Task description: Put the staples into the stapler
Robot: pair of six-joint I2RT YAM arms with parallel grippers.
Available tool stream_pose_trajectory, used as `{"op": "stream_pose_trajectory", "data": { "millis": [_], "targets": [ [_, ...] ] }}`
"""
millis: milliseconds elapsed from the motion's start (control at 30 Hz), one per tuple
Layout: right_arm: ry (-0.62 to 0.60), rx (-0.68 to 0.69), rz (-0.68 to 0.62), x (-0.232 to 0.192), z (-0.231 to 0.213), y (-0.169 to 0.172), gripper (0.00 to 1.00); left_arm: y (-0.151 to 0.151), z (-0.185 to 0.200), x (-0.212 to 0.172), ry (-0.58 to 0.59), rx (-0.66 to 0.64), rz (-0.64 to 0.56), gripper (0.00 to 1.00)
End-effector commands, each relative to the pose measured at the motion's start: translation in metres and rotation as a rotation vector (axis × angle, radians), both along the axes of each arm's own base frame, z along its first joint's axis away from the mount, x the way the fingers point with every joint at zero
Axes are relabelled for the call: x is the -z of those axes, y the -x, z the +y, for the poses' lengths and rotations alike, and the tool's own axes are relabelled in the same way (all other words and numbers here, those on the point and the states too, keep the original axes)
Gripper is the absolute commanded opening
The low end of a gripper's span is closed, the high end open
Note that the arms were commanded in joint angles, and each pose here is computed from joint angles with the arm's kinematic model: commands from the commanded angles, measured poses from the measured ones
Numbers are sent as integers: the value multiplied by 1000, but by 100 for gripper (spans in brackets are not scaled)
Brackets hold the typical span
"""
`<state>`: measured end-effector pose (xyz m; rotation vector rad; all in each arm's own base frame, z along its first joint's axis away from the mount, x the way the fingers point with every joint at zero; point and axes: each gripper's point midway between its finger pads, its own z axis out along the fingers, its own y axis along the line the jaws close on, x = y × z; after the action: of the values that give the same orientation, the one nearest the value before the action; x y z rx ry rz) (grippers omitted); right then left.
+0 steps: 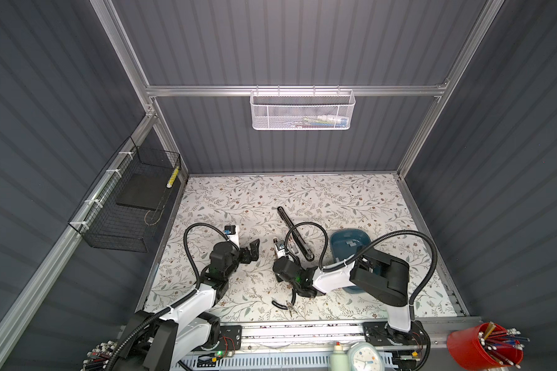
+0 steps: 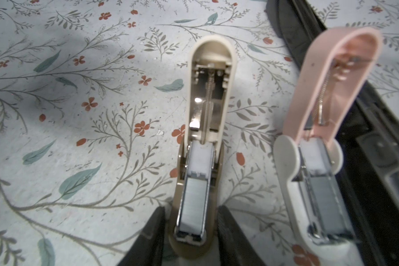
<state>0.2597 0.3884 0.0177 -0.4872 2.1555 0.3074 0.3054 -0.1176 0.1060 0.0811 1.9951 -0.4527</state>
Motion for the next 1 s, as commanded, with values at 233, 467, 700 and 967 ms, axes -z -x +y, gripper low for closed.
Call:
{"op": "stream_pose_trajectory", "data": {
  "millis": [233, 467, 700, 967],
  "targets": [
    [99, -96, 99, 42, -19, 27, 29, -10, -5, 0, -1, 0, 51, 99],
    [52, -151, 101, 41, -13, 34, 23, -6, -24, 35, 126, 34, 228, 95],
    [35, -173, 99, 41, -12, 37, 21, -12, -35, 57, 151, 65, 269, 85],
    [46, -176, 106, 44, -9, 37, 21, -5, -54, 61, 131, 158, 245, 85]
  ]
}}
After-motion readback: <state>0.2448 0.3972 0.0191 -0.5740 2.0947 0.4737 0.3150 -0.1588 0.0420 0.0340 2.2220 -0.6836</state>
